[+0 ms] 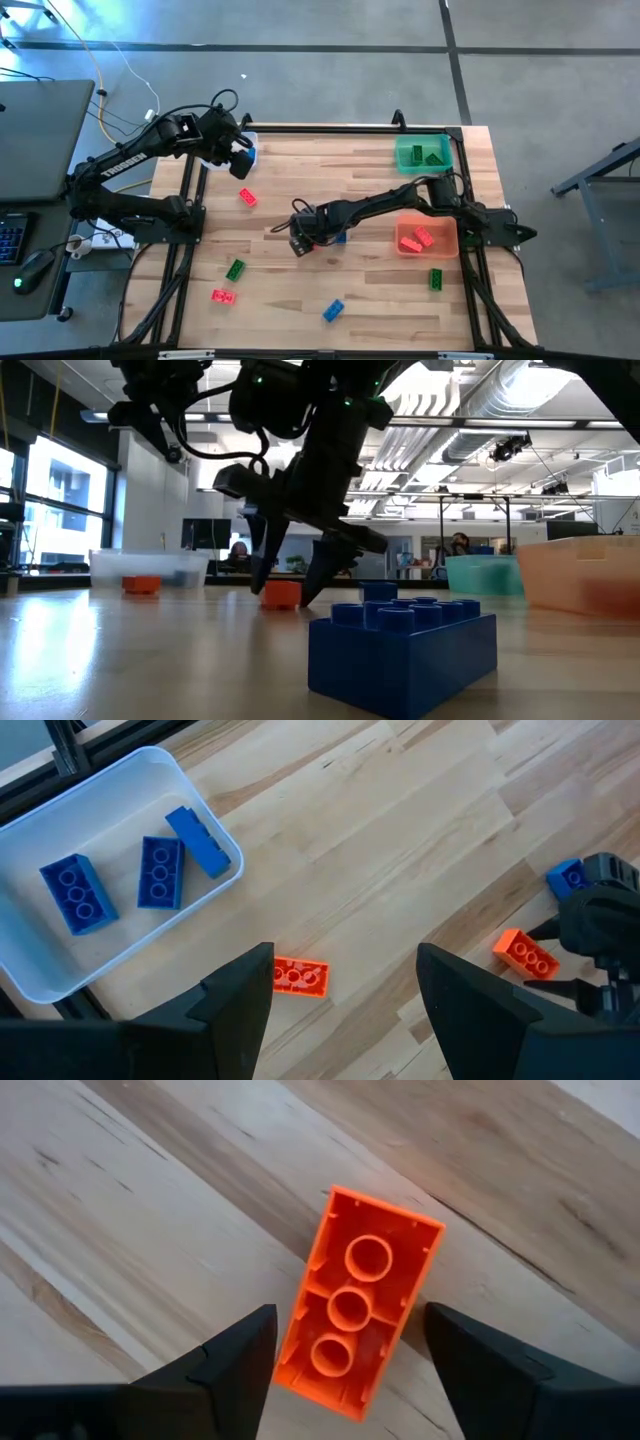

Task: Sort & place blocks by color
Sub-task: Put the orange game piece into the orange bin

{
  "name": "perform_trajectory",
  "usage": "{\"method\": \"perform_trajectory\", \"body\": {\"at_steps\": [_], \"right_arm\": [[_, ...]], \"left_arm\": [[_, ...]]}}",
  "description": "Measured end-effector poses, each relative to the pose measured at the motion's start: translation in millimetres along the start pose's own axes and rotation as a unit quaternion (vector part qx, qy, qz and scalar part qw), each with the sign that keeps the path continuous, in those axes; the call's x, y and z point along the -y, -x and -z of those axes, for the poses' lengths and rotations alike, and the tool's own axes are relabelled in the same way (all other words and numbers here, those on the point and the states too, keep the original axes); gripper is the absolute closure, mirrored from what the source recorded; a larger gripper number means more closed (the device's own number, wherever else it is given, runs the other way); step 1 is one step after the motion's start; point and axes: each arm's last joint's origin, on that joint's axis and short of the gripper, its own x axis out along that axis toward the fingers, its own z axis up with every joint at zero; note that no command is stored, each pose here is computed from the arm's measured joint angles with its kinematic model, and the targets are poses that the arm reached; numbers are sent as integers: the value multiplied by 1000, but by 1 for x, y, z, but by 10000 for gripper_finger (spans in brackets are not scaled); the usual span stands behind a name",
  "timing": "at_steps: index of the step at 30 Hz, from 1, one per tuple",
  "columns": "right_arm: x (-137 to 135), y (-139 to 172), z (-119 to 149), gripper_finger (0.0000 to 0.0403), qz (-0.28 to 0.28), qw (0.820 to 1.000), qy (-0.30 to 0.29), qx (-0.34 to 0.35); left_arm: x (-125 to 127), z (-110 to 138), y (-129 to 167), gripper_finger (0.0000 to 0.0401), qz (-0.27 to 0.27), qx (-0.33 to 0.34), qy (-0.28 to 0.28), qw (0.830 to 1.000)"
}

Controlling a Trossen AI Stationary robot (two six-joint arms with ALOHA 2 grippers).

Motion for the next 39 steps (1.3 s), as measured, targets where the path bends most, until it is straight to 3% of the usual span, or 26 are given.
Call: {"method": "perform_trajectory", "body": {"at_steps": [4,11,19,28,39], "right_arm": [[4,0,1,194,24,1000,9,-1],[6,1,1,295,33,999,39,-4],[2,9,-2,296,52,992,113,-18],[-14,46,-14,296,90,982,165,29],[-2,69,-1,296,236,952,193,8]], "left_arm": [[0,0,0,169,0,0,0,1000],[0,0,0,169,0,0,0,1000],[0,0,0,169,0,0,0,1000],[0,0,0,169,0,0,0,1000],[0,0,0,169,0,0,0,1000]]}}
